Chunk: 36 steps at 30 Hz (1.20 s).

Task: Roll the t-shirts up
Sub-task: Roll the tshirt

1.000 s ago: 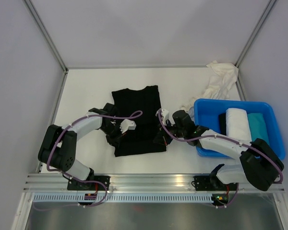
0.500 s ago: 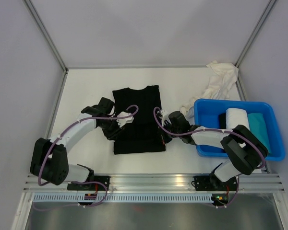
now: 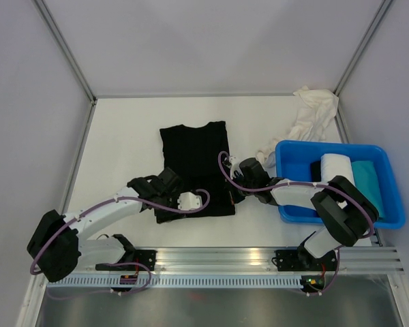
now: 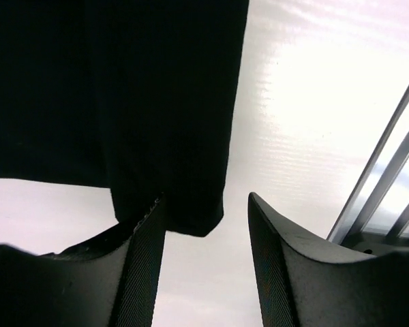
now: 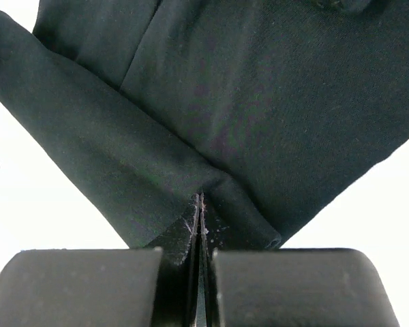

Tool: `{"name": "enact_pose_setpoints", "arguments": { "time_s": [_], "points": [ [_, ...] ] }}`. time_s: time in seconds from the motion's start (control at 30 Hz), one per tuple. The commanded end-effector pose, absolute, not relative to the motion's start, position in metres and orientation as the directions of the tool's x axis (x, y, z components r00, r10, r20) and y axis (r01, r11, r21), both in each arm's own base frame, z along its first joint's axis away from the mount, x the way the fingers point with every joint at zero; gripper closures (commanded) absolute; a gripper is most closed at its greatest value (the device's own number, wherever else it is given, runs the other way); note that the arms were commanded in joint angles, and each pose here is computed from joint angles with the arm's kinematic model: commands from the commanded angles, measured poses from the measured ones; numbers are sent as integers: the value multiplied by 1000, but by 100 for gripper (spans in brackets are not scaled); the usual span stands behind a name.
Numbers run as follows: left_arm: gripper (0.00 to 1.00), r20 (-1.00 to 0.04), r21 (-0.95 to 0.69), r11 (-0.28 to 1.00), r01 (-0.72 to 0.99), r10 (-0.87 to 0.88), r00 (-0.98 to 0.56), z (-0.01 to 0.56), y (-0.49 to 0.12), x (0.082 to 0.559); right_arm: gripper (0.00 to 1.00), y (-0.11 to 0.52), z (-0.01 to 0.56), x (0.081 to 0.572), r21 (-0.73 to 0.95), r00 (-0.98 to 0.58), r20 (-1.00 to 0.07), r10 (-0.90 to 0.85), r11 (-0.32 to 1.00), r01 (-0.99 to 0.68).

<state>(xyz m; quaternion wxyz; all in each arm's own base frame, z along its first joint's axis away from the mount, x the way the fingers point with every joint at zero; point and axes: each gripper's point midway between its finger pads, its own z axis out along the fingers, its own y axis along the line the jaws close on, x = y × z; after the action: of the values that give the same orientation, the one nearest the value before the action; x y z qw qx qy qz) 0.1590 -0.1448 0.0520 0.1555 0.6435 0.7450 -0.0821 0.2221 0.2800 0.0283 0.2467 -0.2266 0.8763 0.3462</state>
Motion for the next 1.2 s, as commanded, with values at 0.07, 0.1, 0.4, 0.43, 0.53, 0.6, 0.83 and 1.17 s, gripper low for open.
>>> {"name": "enact_pose_setpoints", "arguments": {
  "time_s": [0.07, 0.1, 0.4, 0.43, 0.53, 0.6, 0.83, 1.17],
  "points": [
    [43, -299, 185, 156, 970, 950, -96, 38, -144, 171, 100, 279, 32, 229, 483, -762, -613, -207, 665, -570],
    [43, -292, 192, 155, 969, 952, -94, 34, -143, 171, 100, 279, 31, 229, 482, -761, -614, -210, 665, -571],
    [69, -261, 261, 170, 950, 960, -100, 9, -129, 176, 89, 280, 46, 227, 450, -702, -666, -253, 615, -648],
    [82, -257, 264, 169, 949, 961, -100, 8, -128, 176, 82, 281, 54, 227, 443, -684, -683, -255, 600, -666],
    [97, -267, 278, 166, 946, 960, -90, 13, -129, 178, 71, 277, 74, 227, 369, -597, -746, -296, 562, -740],
    [98, -286, 267, 149, 952, 956, -70, 18, -132, 176, 67, 271, 92, 226, 283, -498, -801, -332, 524, -804],
    [98, -350, 55, 65, 996, 936, -42, 33, -139, 154, 50, 258, 110, 205, -112, -95, -831, -548, 332, -937],
    [98, -385, -48, 24, 999, 922, -41, 40, -136, 152, 41, 257, 66, 176, -354, 132, -673, -727, 160, -921]
  ]
}}
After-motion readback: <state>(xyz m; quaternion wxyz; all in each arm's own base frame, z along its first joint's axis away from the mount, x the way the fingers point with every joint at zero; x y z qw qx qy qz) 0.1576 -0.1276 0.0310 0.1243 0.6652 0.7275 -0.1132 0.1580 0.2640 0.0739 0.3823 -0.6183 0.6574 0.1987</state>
